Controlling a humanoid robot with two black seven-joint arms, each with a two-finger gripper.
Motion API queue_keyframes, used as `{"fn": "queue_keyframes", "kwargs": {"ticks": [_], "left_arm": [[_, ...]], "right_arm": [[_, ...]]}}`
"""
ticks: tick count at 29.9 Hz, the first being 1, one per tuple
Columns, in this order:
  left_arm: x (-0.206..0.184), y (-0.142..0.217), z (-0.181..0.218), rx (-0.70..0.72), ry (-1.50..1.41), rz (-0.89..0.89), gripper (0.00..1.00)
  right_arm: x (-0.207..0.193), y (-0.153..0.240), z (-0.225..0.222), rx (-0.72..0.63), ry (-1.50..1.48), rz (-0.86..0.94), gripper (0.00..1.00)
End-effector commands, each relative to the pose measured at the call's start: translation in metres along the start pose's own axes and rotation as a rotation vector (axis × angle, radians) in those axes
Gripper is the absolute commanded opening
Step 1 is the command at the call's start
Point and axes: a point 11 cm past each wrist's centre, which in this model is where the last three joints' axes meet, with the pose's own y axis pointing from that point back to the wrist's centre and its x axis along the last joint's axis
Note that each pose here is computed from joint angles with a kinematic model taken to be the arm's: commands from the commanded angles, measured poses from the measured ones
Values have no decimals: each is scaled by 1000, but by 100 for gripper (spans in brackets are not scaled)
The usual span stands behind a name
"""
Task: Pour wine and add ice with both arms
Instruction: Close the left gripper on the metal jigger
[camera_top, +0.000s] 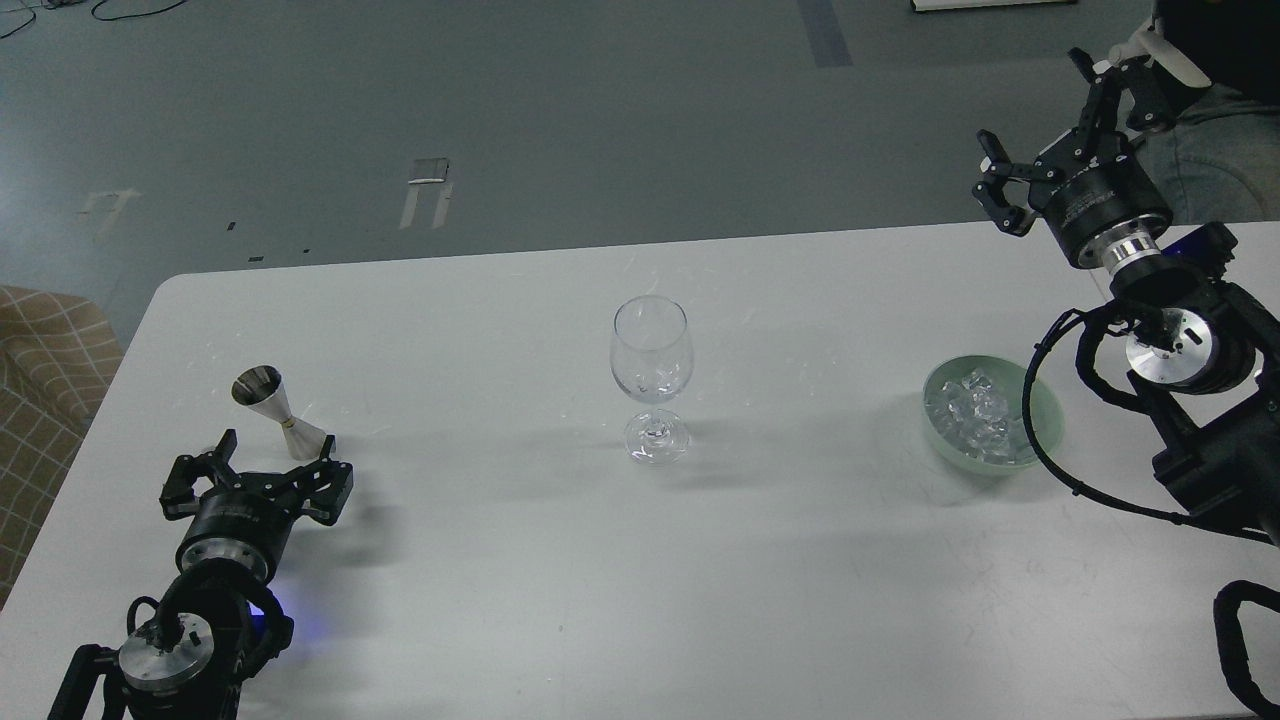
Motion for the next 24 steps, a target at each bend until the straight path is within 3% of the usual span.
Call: {"fn": "queue_keyframes", "kwargs": {"ticks": [1,24], "left_arm": [[1,-5,1,-4,4,-4,99],[0,-42,3,-18,8,-48,99]], "right_arm": [[0,0,1,-1,-1,1,100],[0,1,4,-5,-5,7,100]]}}
